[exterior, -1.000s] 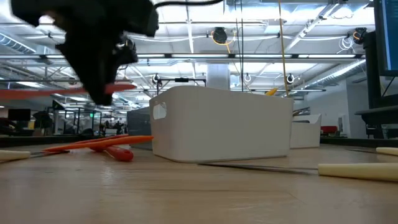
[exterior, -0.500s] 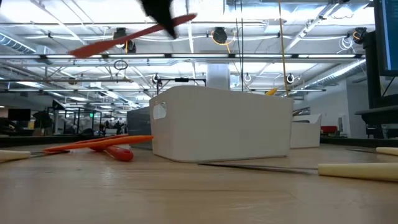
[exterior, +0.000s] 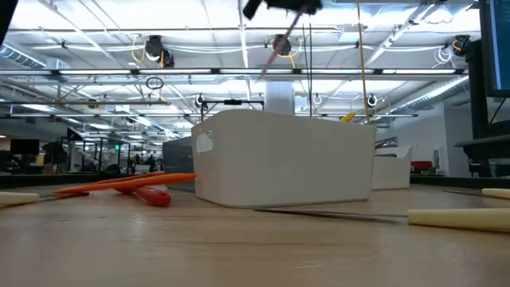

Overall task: Pick & Place Kitchen Items
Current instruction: Put the pink spatula into the bottom white bin

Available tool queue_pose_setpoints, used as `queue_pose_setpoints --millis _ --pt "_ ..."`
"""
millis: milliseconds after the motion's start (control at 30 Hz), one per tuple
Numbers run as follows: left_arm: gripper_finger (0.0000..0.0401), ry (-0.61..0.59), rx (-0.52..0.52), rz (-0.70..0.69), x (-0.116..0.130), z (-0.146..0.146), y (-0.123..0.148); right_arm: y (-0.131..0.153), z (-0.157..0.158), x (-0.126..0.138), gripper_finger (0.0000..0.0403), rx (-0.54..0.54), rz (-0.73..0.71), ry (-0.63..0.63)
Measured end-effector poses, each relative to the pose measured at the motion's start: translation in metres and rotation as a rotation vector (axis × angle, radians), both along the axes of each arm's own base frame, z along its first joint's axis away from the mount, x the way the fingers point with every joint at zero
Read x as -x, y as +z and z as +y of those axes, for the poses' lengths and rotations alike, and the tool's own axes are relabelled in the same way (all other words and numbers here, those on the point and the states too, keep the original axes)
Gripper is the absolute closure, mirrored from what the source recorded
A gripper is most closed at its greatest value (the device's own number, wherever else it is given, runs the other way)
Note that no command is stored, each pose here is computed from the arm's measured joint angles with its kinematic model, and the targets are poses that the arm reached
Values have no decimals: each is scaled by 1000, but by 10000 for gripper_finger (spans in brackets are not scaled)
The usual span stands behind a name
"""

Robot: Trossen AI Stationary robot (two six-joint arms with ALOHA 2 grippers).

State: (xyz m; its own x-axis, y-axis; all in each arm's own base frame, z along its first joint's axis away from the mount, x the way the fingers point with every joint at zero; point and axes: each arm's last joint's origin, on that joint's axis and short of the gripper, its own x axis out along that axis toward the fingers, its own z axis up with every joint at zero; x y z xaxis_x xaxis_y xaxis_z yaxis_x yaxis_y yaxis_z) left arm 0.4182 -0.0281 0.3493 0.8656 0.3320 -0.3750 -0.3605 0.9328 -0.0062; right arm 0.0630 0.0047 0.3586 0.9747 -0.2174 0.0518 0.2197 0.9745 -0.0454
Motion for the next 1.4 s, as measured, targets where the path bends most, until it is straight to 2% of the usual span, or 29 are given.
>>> queue_pose_setpoints --millis 233,333,533,800,1133,1400 --pt "364 53 77 -10 -36 -7 -50 -5 0 0 330 12 47 0" --pt "364 88 105 23 -41 -10 -67 -7 0 0 330 18 66 0" --pt "364 139 137 88 -40 -15 -83 -8 0 0 330 24 85 0" --pt "364 128 169 146 -43 -31 -103 -8 0 0 330 23 84 1" --pt "364 140 194 203 -39 -29 -108 -8 0 0 330 23 83 1" --pt "340 143 234 236 -40 -26 -116 -8 0 0 330 23 83 0"
